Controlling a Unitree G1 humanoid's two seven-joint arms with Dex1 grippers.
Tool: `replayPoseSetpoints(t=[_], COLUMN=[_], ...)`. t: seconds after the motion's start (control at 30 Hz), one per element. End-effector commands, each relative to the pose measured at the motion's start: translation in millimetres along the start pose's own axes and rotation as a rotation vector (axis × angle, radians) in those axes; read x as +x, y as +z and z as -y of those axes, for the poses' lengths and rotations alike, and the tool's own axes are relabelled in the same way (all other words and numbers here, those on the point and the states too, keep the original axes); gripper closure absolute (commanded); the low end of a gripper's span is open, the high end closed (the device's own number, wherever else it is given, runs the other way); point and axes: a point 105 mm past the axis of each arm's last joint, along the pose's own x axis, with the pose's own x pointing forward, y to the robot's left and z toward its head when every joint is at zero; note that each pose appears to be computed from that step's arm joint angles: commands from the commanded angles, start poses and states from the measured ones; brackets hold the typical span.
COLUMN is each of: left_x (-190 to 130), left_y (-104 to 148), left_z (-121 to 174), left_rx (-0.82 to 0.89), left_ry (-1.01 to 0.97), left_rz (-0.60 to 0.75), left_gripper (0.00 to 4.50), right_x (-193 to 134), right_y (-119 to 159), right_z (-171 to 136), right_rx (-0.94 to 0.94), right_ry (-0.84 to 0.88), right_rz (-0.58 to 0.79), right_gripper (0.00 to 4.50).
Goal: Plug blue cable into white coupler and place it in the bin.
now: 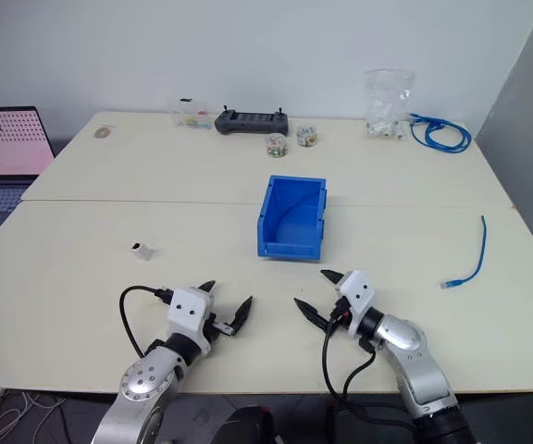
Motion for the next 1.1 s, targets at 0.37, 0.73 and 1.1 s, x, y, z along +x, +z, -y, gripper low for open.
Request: replayPoseSetpoints(t=[0.37,0.73,1.1], left_x=[-3,-13,-2], left_y=[13,29,81], left_z=[2,14,27], left_rx=[0.04,0.064,0.126], left_ry=[-0.051,-0.288,-0.58], left_rz=[0.044,0.115,0.177], left_gripper=[0.0,0.0,0.0], right_x=[-2,-1,-35], right_y=[5,10,72], right_z=[0,6,31], right_rx=[-0.017,-0.027,-0.248], right_ry=[-0.001,-0.03,0.009], right_rz=[0.026,0.045,0.035], right_gripper=[0.09,0.09,0.09])
